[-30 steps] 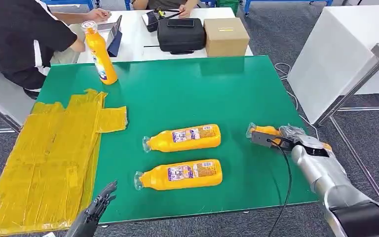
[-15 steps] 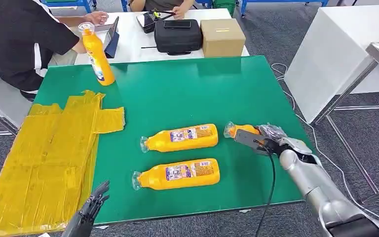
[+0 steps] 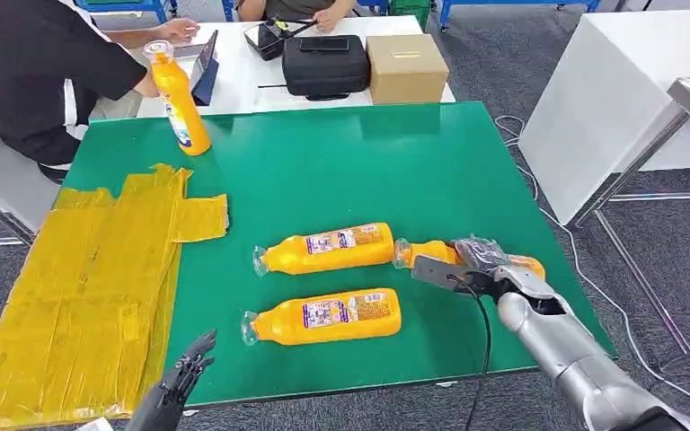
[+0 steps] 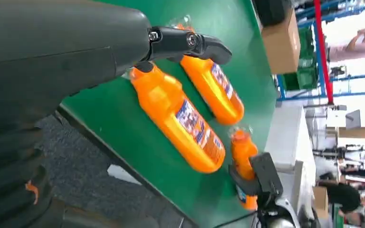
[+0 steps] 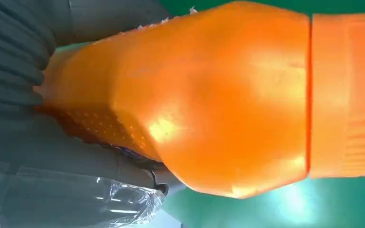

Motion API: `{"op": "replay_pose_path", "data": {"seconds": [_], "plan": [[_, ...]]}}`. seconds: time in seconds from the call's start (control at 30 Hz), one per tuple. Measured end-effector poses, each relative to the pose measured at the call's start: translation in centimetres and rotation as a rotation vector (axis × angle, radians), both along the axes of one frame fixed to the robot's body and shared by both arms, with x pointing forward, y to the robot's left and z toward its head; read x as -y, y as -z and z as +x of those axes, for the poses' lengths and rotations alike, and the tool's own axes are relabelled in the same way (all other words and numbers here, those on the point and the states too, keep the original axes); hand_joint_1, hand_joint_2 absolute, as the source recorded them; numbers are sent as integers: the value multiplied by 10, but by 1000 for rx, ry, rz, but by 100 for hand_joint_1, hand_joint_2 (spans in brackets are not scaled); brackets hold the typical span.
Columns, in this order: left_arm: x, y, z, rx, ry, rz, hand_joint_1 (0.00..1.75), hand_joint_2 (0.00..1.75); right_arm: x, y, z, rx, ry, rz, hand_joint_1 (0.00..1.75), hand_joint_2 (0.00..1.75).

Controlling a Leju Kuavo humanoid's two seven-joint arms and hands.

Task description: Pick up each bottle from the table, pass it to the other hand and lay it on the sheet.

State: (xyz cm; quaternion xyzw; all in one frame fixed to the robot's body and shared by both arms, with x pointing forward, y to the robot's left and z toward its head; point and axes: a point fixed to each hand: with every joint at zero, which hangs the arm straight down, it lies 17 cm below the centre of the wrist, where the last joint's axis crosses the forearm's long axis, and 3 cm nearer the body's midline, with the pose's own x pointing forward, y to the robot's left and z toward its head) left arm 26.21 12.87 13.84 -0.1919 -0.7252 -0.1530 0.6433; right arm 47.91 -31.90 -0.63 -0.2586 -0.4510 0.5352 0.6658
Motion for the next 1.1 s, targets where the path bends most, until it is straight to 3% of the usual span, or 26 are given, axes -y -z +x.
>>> {"op": "replay_pose_path", "data": {"seconds": [0.37, 0.43, 0.47, 0.5, 0.53, 0.87, 1.1], "plan": [[13, -3, -4, 3, 47, -10, 0, 175, 7, 9, -9, -20, -10, -31, 175, 175], [18, -2, -5, 1, 72, -10, 0, 175, 11, 12, -12, -28, -16, -50, 161, 175], [19, -2, -5, 3, 79, -5, 0, 175, 11, 14, -13, -32, -21, -56, 145, 175], [20, -2, -4, 2, 83, -7, 0, 175, 13, 14, -14, -34, -23, -63, 17, 175], [21, -1, -4, 1, 86, -6, 0, 175, 14, 16, -16, -38, -30, -66, 0, 175], [21, 8, 1, -15, 92, 4, 0, 175, 23, 33, -35, -141, -89, -107, 0, 175], [21, 10, 5, -23, 88, 7, 0, 175, 28, 32, -39, -148, -99, -124, 0, 175]]}}
